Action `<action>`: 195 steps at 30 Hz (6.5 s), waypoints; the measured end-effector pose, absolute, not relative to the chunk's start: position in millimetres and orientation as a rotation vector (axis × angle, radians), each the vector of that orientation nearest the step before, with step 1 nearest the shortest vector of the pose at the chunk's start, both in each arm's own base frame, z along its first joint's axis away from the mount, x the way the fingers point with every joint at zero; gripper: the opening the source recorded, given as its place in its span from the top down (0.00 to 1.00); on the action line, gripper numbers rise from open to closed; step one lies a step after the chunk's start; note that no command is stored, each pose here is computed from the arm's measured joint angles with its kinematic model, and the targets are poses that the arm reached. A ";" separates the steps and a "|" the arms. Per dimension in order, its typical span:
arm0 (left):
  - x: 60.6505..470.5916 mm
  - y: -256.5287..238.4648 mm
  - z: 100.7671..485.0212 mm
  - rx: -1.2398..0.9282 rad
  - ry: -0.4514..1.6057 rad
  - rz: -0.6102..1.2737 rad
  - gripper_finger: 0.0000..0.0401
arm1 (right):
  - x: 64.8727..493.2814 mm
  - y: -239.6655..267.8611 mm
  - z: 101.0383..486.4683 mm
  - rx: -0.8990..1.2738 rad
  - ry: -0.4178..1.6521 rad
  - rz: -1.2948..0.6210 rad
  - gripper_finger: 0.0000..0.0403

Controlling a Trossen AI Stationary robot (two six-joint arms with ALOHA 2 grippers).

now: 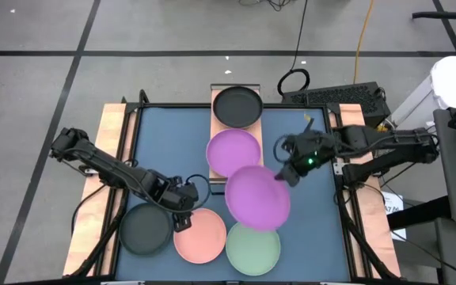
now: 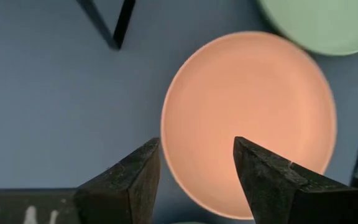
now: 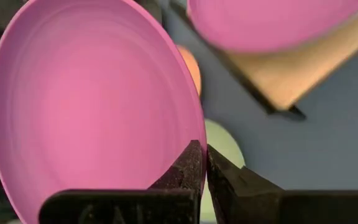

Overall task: Place and stack plates onto a shelf
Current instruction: Stack the purple plate on top of the black plate on the shelf, then stack the orange plate on top of the purple plate on the shelf

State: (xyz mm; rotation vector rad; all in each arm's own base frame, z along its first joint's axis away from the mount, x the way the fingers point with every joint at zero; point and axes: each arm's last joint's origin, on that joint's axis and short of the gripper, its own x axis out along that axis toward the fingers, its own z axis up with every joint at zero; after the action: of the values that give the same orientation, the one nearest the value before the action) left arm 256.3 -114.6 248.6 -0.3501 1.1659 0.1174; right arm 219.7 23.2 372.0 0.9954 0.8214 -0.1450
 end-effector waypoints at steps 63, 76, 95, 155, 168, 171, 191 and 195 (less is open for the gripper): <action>259.5 -114.5 243.5 -0.356 1.102 0.146 0.48 | 259.6 -193.3 325.6 1.101 0.346 -0.763 1.00; 259.6 -113.5 243.4 -0.341 1.105 0.141 0.48 | 253.0 -200.4 316.5 1.070 0.403 -0.861 1.00; 259.3 -113.4 243.1 -0.328 1.109 0.135 0.48 | 254.1 -201.5 295.7 1.115 0.412 -0.897 0.93; 235.1 -85.9 147.2 -0.407 1.177 -0.049 0.71 | 161.3 -68.7 411.3 0.792 0.223 -0.448 0.55; 236.2 -86.3 144.8 -0.445 1.134 -0.054 0.77 | 161.3 -68.7 411.4 0.785 0.224 -0.447 0.55; 236.2 -86.4 144.8 -0.450 1.135 -0.052 0.85 | 161.3 -68.7 411.4 0.785 0.224 -0.447 0.55; 236.2 -85.0 184.1 -0.529 1.001 -0.078 0.98 | 161.3 -68.7 411.3 0.763 0.229 -0.444 0.55; 236.6 -84.7 203.2 -0.547 0.939 -0.102 0.98 | 161.0 -68.6 410.7 0.764 0.236 -0.446 0.55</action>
State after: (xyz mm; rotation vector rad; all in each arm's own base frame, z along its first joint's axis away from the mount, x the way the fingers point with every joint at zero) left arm 236.6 -84.7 203.2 -0.5472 0.9394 -0.1020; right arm 161.0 -68.6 410.7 0.7640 0.2357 -0.4464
